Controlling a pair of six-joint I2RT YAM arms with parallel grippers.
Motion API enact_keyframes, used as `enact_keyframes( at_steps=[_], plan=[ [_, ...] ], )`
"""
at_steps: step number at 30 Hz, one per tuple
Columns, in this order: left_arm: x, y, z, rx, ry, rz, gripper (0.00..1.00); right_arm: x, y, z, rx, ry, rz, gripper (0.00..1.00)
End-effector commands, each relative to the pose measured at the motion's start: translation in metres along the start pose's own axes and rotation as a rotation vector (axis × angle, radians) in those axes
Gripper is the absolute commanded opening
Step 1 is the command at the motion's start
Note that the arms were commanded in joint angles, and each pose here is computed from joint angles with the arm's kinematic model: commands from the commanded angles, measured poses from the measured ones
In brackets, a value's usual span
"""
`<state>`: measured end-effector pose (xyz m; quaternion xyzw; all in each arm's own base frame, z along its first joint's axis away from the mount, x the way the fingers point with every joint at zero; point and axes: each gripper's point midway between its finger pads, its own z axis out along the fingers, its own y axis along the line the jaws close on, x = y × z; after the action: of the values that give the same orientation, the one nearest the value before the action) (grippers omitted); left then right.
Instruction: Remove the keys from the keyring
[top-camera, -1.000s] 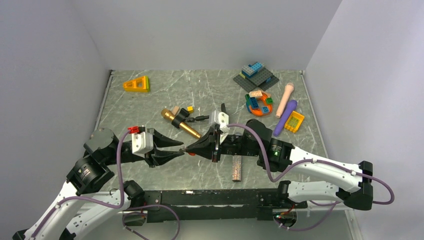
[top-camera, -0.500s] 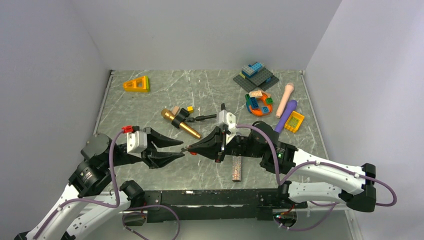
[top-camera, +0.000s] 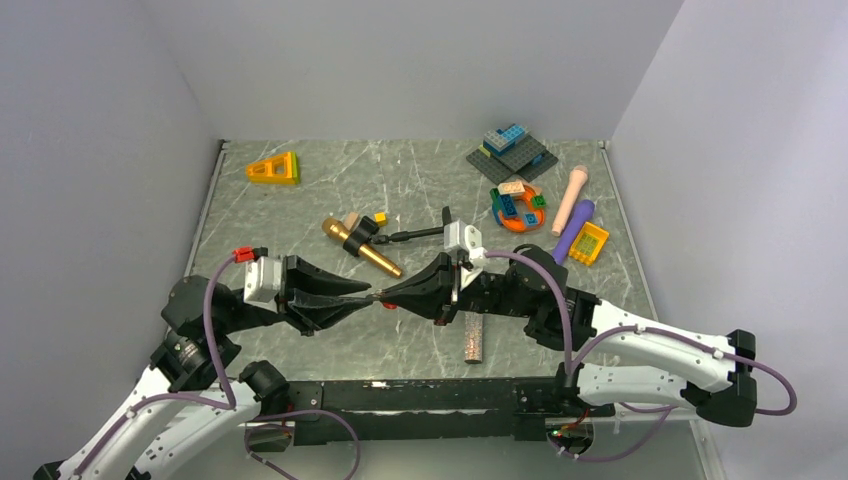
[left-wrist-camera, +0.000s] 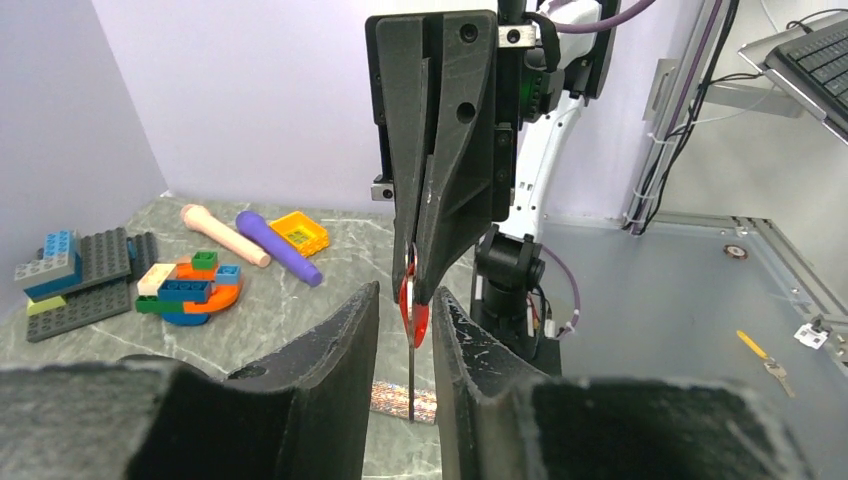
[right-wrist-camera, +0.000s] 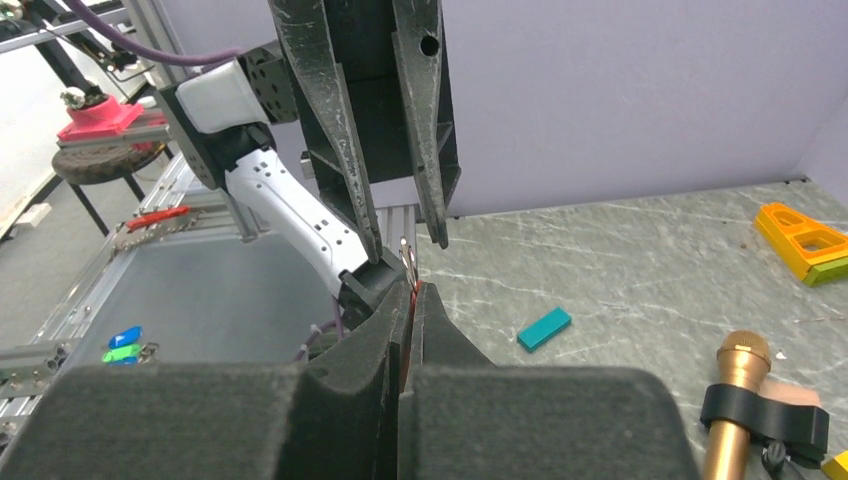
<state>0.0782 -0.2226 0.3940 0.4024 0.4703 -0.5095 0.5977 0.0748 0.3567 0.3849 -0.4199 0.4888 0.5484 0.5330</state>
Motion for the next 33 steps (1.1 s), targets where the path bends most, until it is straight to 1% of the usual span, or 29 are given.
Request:
enact_keyframes(
  at_steps=[1, 9, 15, 26, 33],
  plan=[
    [-0.0133, -0.0074, 0.005, 0.053, -0.062, 0.006, 0.31, -0.0268, 0.011, -0.0047, -0.038, -0.096, -0.017, 0.0],
    [-0.0141, -0.0102, 0.0103, 0.093, -0.075, -0.012, 0.3, -0.028, 0.0112, -0.0046, -0.04, -0.102, -0.019, 0.0],
    [-0.0137, -0.0106, 0.0123, 0.105, -0.075, -0.019, 0.24, -0.028, 0.0114, -0.0038, -0.043, -0.108, -0.017, 0.0],
    [-0.0096, -0.0079, 0.0147, 0.102, -0.063, -0.024, 0.23, -0.0308, 0.0139, -0.0021, -0.057, -0.109, -0.022, 0.0],
    [-0.0094, -0.0076, 0.015, 0.103, -0.064, -0.019, 0.19, -0.0297, 0.0136, -0.0003, -0.059, -0.102, -0.024, 0.0]
  ],
)
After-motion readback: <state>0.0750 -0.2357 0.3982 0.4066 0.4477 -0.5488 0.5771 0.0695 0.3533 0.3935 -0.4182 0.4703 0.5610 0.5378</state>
